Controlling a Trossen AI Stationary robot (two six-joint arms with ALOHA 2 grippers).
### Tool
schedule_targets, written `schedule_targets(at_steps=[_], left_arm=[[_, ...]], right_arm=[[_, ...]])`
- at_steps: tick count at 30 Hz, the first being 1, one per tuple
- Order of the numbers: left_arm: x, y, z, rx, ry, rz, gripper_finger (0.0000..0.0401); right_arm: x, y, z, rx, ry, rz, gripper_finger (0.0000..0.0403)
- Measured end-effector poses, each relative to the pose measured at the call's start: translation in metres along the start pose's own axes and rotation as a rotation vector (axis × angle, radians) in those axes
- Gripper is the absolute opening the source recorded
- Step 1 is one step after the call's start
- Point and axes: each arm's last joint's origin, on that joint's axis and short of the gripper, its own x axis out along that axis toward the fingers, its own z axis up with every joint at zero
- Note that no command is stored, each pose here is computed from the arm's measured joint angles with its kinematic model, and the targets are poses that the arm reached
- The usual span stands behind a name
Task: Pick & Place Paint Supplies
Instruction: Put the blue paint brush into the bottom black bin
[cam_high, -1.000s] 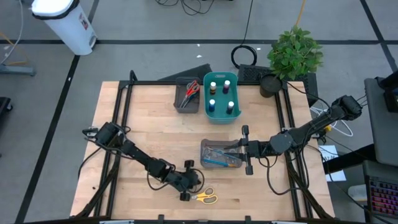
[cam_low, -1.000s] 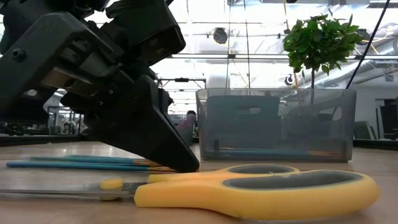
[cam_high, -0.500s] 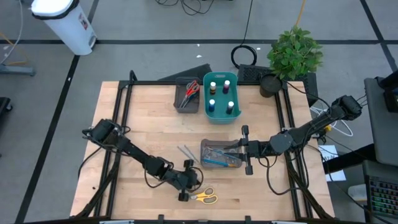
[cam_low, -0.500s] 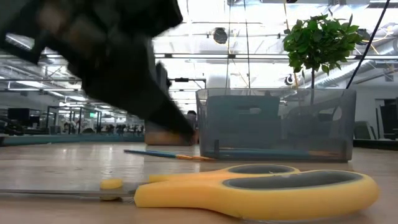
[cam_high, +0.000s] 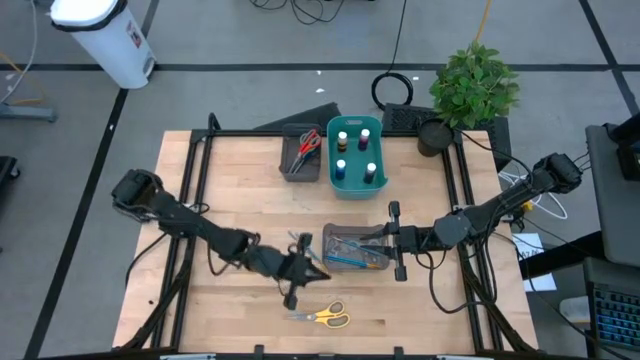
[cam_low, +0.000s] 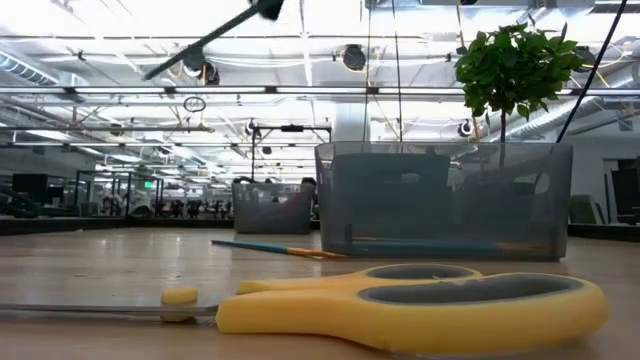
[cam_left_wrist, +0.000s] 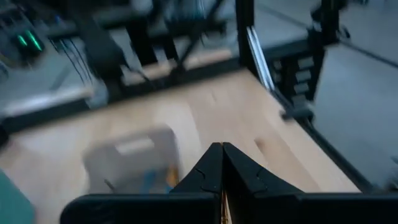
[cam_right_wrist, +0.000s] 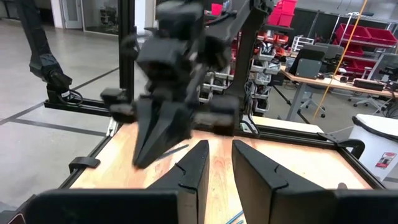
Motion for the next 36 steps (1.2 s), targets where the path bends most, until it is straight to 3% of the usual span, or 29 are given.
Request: schedule_targets(at_steps=[5,9,16,20,24,26,30,36], left_arm=[[0.007,0.028,0.013,-0.004,-0.199,-0.022,0.0005],[0.021,0.048,0.009,-0.022,-0.311,-0.056,0.0003],[0.042,0.074,-0.015,-0.087,-0.324,-0.036,0.0004],[0.045,0.079,-0.020,-0.082,-0.312,-0.030,0.0003],[0.038,0.078,-0.008,-0.024,-0.372,-0.024,0.0005],[0.033,0.078,-0.001,0.017,-0.403,-0.016,0.0003],[0.027,0.079,0.007,0.055,-0.429,-0.004,0.0005],[0.027,0.085,0.006,0.058,-0.425,0.015,0.0005]], right_arm=[[0.000,0.000,0.000,0.002,-0.003,0.000,0.0059],[0.000,0.000,0.000,0.002,-0.003,0.000,0.0059],[0.000,0.000,-0.001,-0.001,0.007,-0.018,0.0059],[-0.001,-0.004,-0.006,-0.008,0.066,-0.146,0.0059],[-0.003,-0.009,-0.017,0.001,0.167,-0.347,0.0060],[-0.005,-0.011,-0.023,-0.008,0.219,-0.396,0.0066],[-0.001,-0.015,-0.031,0.022,0.227,-0.333,0.0098],[0.018,-0.018,-0.041,0.053,0.109,-0.194,0.0185]])
